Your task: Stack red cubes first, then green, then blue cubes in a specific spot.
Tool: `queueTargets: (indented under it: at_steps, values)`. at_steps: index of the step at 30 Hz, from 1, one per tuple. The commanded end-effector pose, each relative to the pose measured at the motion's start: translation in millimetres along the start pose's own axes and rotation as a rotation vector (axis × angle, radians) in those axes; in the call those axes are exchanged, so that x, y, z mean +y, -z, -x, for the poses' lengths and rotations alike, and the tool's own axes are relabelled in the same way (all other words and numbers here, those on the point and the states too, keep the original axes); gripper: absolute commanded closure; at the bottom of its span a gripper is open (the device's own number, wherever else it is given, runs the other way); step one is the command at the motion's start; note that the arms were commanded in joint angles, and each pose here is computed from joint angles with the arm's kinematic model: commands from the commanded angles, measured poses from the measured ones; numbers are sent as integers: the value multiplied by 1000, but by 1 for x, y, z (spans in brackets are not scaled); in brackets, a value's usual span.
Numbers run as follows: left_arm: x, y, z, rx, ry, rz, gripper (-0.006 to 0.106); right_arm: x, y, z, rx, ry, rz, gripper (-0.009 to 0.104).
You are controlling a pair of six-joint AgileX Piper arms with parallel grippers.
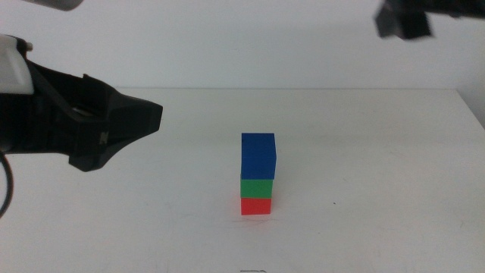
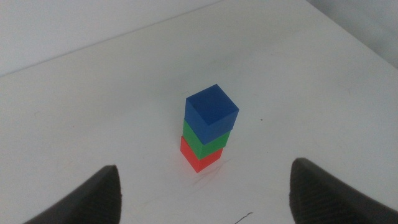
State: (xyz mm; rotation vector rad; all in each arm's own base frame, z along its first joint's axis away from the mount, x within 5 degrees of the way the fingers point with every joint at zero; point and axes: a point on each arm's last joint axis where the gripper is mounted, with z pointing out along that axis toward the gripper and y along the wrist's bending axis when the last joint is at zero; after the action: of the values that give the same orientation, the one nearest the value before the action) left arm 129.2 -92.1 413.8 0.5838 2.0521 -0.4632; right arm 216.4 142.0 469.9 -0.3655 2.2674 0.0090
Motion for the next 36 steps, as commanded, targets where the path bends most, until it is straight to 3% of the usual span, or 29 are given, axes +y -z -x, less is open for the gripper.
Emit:
queueTargets:
  at_steps: [1, 10, 14, 24, 36]
  values:
    - [-2, 8, 12, -100, 6, -10, 9, -17, 25, -10, -74, -3, -13, 24]
    - [-1, 5, 12, -94, 4, -7, 9, -32, 61, -71, -284, 3, 183, 24]
    - [-1, 5, 12, -94, 6, -9, 9, -38, 70, -92, -337, -15, 212, 24]
    - [-1, 5, 12, -94, 5, -8, 9, -37, 80, -98, -505, -66, 317, 24]
    - [-1, 5, 12, -94, 5, -8, 9, -34, 72, -93, -552, -28, 295, 28]
